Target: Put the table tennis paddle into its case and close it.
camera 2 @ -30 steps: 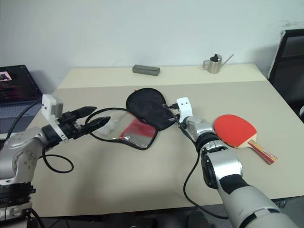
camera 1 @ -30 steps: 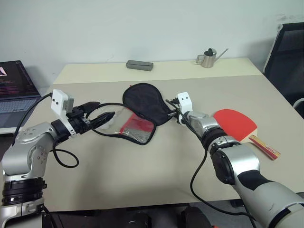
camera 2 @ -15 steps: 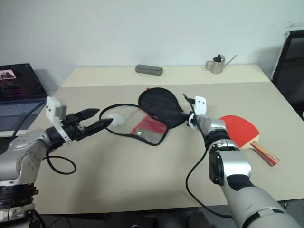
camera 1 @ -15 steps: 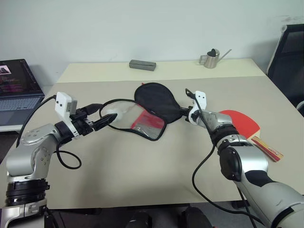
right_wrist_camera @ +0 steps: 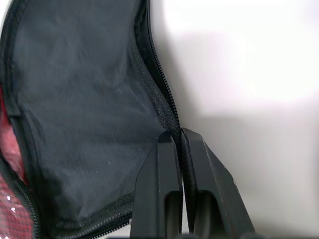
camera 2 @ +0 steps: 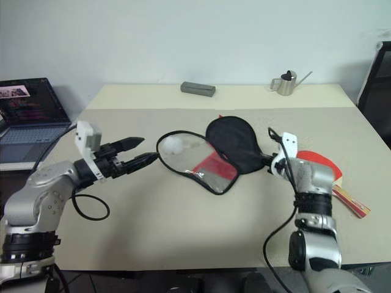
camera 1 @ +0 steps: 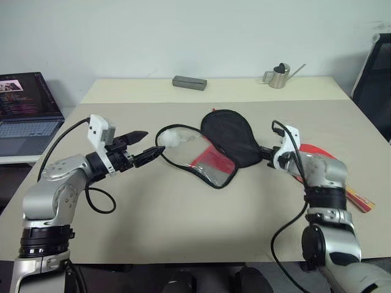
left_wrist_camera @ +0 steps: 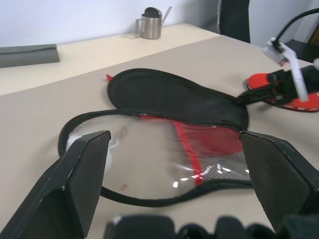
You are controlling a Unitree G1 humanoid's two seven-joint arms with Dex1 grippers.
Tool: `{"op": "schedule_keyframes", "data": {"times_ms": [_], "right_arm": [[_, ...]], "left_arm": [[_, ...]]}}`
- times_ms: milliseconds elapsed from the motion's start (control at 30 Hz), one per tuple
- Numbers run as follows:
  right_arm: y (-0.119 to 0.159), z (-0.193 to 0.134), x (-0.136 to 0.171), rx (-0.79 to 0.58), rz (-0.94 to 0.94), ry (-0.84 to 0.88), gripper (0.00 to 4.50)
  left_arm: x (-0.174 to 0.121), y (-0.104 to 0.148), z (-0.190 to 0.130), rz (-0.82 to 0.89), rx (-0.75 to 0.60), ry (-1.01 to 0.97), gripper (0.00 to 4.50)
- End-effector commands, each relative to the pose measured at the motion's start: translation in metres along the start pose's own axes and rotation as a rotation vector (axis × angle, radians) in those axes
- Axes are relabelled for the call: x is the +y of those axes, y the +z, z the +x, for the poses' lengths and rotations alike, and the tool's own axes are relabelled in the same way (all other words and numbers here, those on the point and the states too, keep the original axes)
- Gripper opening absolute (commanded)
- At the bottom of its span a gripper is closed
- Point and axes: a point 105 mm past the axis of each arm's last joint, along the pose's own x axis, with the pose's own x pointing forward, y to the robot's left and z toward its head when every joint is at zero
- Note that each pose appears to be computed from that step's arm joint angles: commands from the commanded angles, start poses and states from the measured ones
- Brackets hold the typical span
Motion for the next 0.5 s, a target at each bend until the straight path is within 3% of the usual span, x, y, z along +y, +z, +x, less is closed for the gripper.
{"op": "schedule_keyframes", "data": {"times_ms": [33,367,500], "right_arm": [[-0.007,-0.021,0.026,0.000,0.006,0.057,0.02],[-0.036,-0.023,0.082,0.052,0.062,0.144,0.02],[-0.044,-0.018,0.084,0.069,0.064,0.139,0.02]], "left_arm": [[-0.015,0.019,0.007,0.041,-0.051,-0.076,4.50],[-0.031,0.017,0.011,0.021,-0.038,-0.137,4.50],[-0.032,0.017,0.010,0.024,-0.034,-0.137,4.50]]}}
